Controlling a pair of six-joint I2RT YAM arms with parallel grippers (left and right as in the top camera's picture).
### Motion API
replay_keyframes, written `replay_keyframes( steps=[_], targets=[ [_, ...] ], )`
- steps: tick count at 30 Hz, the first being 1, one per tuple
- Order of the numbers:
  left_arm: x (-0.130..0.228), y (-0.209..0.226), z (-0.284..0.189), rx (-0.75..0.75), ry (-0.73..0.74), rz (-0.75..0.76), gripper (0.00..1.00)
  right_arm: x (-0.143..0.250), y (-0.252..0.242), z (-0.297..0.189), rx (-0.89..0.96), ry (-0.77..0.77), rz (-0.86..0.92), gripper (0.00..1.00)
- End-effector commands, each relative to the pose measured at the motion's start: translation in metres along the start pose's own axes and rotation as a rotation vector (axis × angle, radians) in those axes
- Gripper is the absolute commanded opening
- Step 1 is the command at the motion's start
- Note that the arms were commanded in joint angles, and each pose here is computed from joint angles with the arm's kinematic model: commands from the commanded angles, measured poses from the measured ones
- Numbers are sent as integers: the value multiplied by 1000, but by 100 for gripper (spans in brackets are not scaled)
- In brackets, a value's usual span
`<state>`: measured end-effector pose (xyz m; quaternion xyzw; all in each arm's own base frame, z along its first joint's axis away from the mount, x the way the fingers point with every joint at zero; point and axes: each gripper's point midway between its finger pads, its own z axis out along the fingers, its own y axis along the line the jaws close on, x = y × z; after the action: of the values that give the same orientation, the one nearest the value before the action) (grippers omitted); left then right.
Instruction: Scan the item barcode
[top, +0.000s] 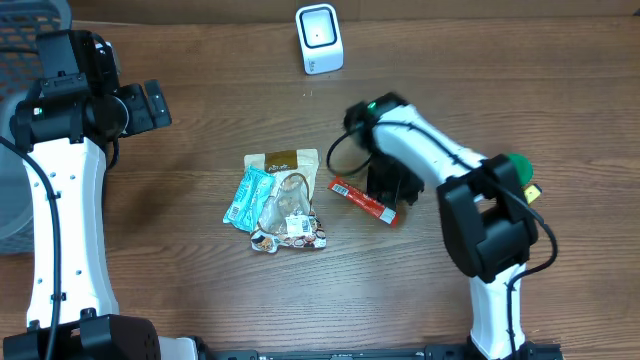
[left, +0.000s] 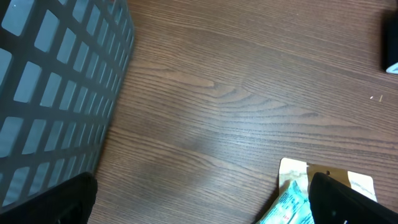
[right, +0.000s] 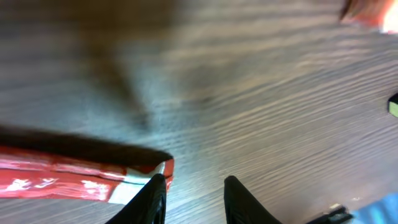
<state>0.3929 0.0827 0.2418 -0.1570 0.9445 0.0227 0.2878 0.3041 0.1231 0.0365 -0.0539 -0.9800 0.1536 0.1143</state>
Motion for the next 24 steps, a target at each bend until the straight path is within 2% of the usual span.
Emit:
replay_keyframes(
  steps=[1, 4, 5, 10, 19, 24],
  targets=[
    [-3, -5, 0, 13, -5, -7, 100, 2, 25, -27, -229, 64, 30, 24],
    [-3, -5, 0, 13, -5, -7, 100, 14, 46, -40, -396, 162, 37, 7],
    [-3, -5, 0, 13, -5, -7, 100, 18, 52, -43, -432, 188, 36, 5],
    [-3, -5, 0, 13, -5, -7, 100, 26, 58, -36, -429, 242, 134, 11],
    [-3, -5, 0, 13, -5, -7, 100, 41, 58, 3, -333, 315, 350, 14],
    [-3, -5, 0, 13, -5, -7, 100, 33, 52, 27, -290, 252, 352, 15]
  ],
)
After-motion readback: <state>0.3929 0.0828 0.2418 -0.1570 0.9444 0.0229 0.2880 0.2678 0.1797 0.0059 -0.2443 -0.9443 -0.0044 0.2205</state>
